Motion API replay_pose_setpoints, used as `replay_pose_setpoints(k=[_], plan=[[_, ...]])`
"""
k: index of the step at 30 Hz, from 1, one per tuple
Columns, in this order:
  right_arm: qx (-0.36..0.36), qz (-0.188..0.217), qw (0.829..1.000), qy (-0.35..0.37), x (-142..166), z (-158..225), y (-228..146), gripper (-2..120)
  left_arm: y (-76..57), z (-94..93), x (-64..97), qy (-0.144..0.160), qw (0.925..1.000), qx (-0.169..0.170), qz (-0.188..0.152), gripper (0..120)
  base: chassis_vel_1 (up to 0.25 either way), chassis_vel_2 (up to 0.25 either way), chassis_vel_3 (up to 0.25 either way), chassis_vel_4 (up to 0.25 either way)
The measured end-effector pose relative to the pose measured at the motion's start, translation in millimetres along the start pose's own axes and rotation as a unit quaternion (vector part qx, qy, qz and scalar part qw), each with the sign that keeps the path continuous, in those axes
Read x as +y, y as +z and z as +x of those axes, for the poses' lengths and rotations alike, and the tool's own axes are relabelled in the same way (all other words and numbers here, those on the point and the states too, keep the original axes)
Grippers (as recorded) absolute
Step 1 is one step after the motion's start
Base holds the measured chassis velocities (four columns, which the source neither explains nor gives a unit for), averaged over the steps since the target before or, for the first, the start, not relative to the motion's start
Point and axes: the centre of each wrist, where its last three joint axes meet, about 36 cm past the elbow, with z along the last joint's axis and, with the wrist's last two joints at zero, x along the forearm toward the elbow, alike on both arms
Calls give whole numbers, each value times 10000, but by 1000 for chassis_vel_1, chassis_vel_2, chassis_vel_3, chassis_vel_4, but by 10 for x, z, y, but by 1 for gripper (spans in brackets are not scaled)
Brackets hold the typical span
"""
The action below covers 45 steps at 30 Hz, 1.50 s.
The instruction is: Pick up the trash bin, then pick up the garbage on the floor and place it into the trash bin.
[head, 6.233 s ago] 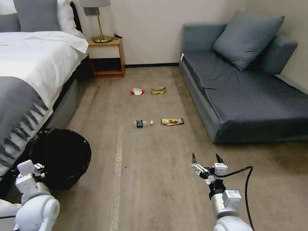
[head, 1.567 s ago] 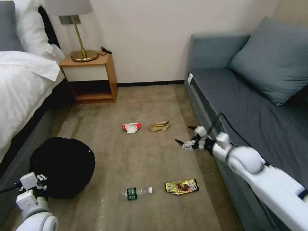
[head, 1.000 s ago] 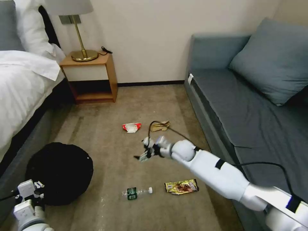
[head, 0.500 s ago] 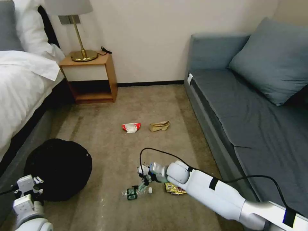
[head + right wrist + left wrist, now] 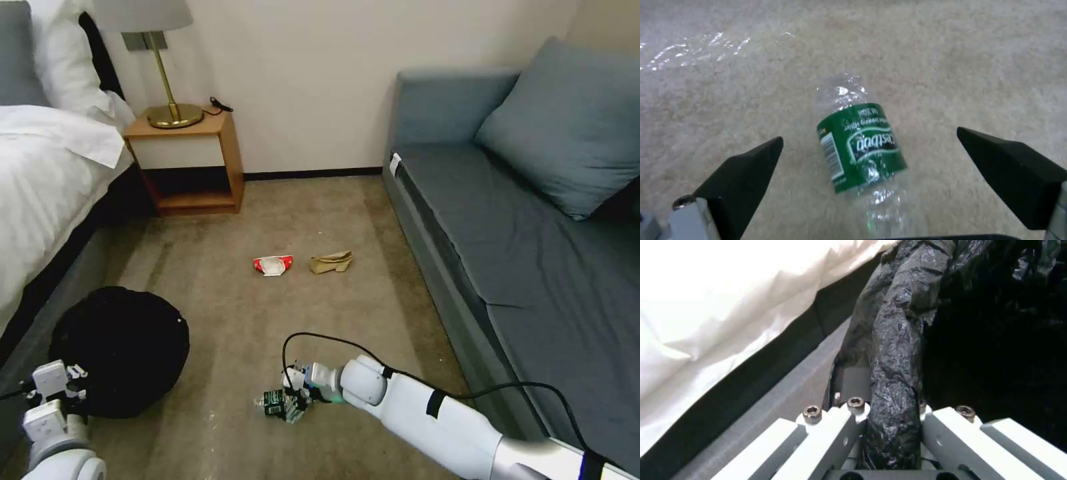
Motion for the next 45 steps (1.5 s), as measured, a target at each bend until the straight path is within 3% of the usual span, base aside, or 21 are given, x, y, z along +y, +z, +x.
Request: replay_pose_setpoints(k=[25, 28, 34, 37, 45], plan=[[372, 194, 9991, 58, -21, -411, 305, 97, -28, 72, -27, 35, 10000, -56, 50, 3, 0, 0, 0, 0], [398, 185, 9990, 64, -39, -435, 343, 81, -22, 78, -21, 32, 10000, -61, 51, 3, 0, 0, 0, 0], [372, 176, 9991, 62, -40, -450, 327, 64, -24, 89, -18, 30, 10000, -64, 55, 3, 0, 0, 0, 0], [344, 168, 9992, 60, -24, -452, 337, 48, -39, 108, -24, 34, 9999, -77, 75, 3, 0, 0, 0, 0], [257, 172, 9994, 121, -46, -432, 350, 30, -55, 140, -29, 44, 9999, -86, 89, 3, 0, 0, 0, 0]])
